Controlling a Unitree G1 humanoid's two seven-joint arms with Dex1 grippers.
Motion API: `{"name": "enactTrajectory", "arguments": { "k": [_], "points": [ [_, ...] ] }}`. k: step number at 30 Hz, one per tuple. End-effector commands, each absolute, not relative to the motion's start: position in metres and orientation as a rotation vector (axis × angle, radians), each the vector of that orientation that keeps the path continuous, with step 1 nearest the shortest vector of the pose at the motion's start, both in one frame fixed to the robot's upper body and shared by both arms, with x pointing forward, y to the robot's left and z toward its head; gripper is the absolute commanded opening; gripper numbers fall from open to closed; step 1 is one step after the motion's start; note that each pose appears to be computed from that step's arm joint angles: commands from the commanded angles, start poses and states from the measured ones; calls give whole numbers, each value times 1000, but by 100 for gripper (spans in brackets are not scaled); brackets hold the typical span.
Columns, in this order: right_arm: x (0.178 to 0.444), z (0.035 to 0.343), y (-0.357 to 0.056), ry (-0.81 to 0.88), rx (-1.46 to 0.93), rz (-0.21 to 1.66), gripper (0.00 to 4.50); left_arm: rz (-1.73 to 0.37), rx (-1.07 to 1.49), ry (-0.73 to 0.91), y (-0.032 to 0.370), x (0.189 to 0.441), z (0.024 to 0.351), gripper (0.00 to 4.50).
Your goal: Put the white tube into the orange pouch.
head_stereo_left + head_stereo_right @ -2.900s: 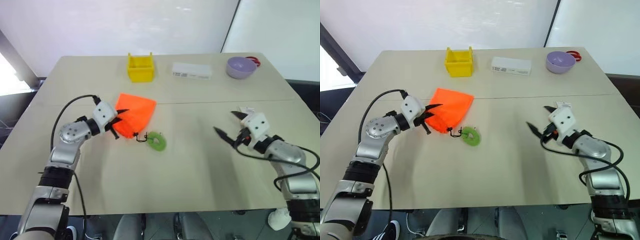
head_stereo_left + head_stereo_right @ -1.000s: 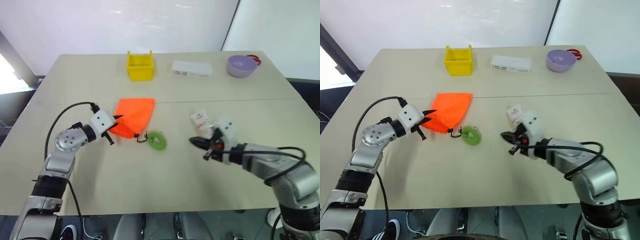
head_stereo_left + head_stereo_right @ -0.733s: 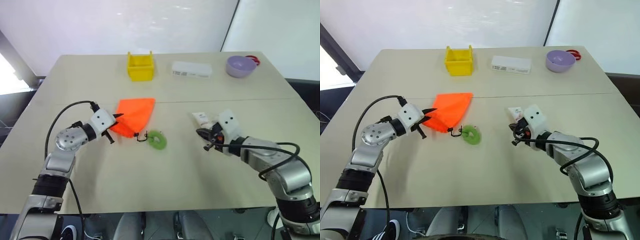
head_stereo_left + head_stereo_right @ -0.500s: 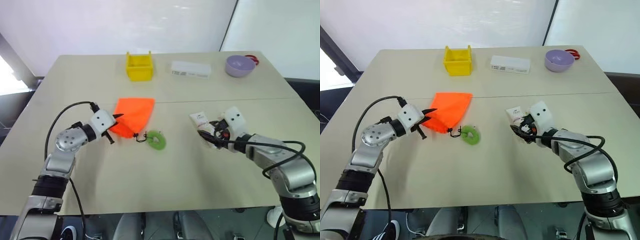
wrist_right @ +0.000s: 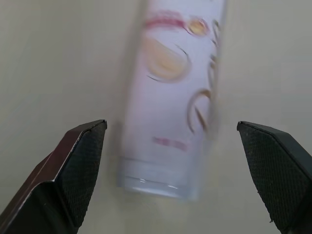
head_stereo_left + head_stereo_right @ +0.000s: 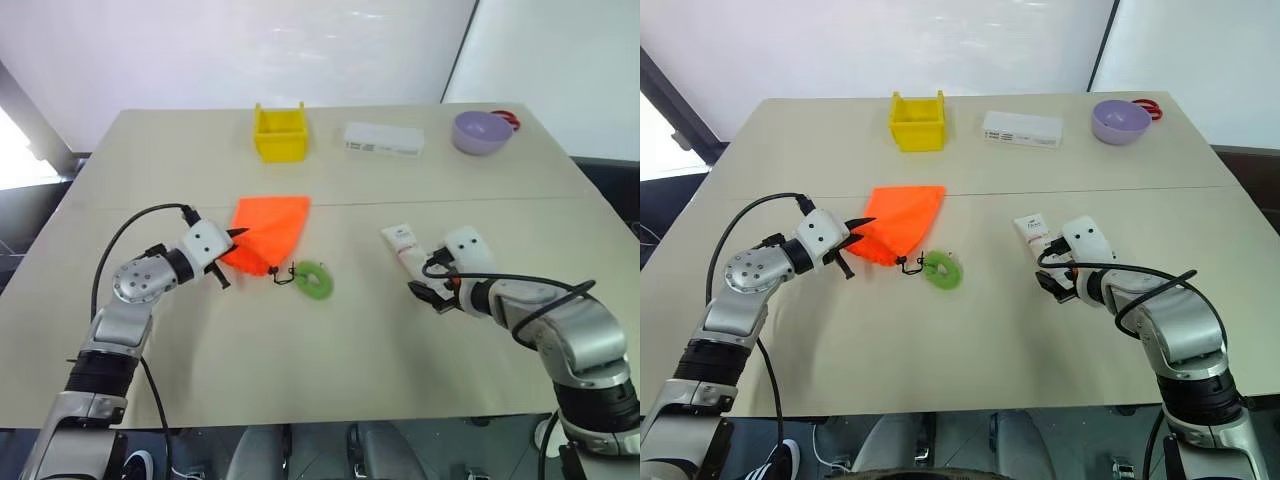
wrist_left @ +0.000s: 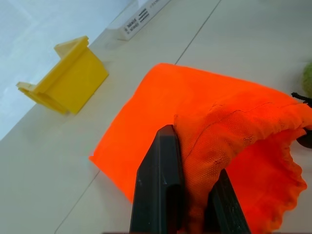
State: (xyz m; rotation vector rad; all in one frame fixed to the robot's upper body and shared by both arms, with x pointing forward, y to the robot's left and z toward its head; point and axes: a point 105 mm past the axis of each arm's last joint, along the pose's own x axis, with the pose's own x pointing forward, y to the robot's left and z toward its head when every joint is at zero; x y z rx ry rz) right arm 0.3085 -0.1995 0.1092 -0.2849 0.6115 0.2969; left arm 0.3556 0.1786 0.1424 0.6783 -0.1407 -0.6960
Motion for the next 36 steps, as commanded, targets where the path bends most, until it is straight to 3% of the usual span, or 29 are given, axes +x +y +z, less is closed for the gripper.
{"name": "enactTrajectory", "arguments": {
  "k": [1,2,4,9,14,18,21,26,30,36],
  "points": [
    [314,113,-198,594,-271,285,448,-701,687,-175,174,354,149,0],
    [314,112,-199,597,-271,280,448,-701,688,-176,174,354,149,0],
    [313,104,-200,621,-266,277,395,-700,688,-178,174,353,149,0],
    [313,100,-200,618,-296,267,180,-693,689,-177,175,352,149,0],
    [313,122,-181,535,-274,384,181,-694,689,-174,175,351,149,0],
    [296,168,-144,346,-179,681,181,-702,692,-175,174,352,148,0],
    [284,180,-131,285,-170,793,181,-707,699,-172,173,353,147,0],
    [259,160,-90,361,-221,1051,181,-698,683,-166,167,363,154,0],
    [260,134,-75,401,-325,1138,181,-701,634,-192,155,373,170,0],
    [264,125,-39,358,-361,1284,181,-731,643,-167,153,374,171,0]
  ]
}}
